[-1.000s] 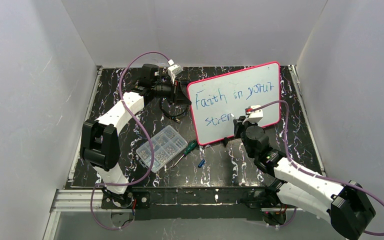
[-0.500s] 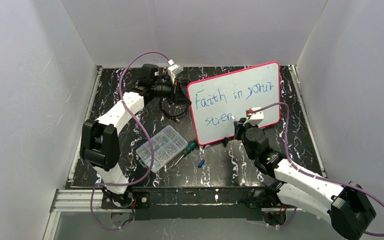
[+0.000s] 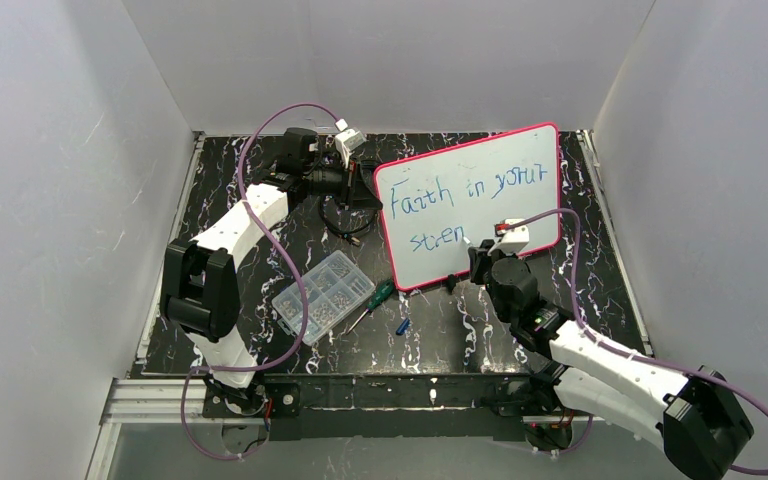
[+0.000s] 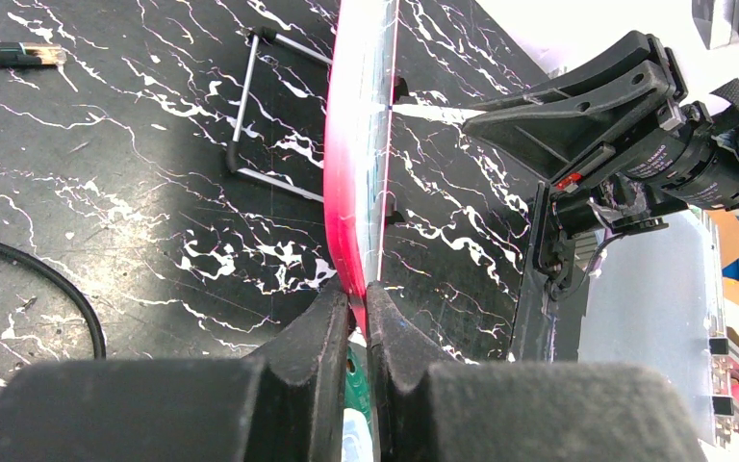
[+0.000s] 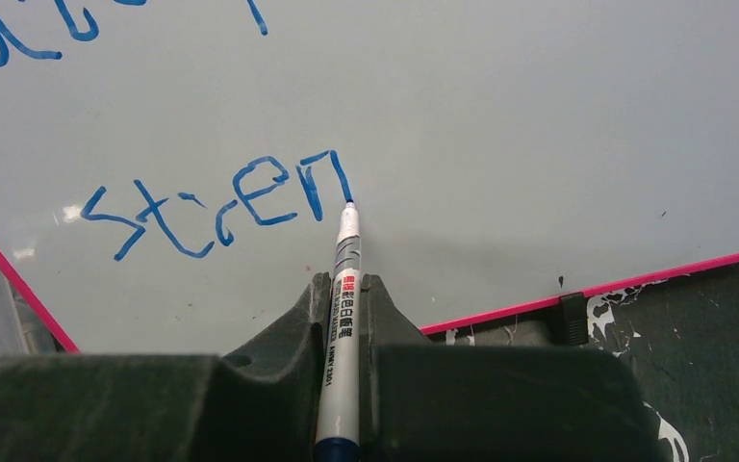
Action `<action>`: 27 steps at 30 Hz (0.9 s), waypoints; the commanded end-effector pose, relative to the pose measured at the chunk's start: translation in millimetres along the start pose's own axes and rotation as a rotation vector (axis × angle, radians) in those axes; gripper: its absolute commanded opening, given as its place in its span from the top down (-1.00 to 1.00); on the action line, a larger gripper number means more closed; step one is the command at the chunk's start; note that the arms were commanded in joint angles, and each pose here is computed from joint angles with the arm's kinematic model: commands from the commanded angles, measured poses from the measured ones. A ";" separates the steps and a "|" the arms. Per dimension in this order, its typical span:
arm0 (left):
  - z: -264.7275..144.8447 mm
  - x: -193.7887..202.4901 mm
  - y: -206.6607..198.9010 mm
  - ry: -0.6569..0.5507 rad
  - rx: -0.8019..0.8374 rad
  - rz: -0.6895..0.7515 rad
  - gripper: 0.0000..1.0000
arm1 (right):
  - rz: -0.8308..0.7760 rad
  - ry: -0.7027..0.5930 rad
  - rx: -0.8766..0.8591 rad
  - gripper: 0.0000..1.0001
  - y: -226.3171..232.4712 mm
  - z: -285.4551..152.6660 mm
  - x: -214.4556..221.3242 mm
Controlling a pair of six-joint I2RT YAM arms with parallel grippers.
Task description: Write a sentence on the whiteboard
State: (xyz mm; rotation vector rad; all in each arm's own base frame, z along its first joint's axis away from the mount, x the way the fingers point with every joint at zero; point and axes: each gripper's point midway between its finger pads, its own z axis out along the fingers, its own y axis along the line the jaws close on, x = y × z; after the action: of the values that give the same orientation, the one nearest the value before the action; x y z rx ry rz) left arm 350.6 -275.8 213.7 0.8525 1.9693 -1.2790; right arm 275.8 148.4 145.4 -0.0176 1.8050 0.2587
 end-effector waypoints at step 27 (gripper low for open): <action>-6.4 -15.5 -23.4 -0.021 0.049 0.056 1.00 | -0.037 -0.019 -0.010 0.97 -11.1 5.8 -32.2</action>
State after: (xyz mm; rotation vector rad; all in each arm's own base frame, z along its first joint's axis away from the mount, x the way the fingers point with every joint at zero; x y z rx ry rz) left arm 349.8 -276.2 214.1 0.8551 1.9673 -1.2837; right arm 279.6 128.6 144.0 -0.0630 1.8511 0.2023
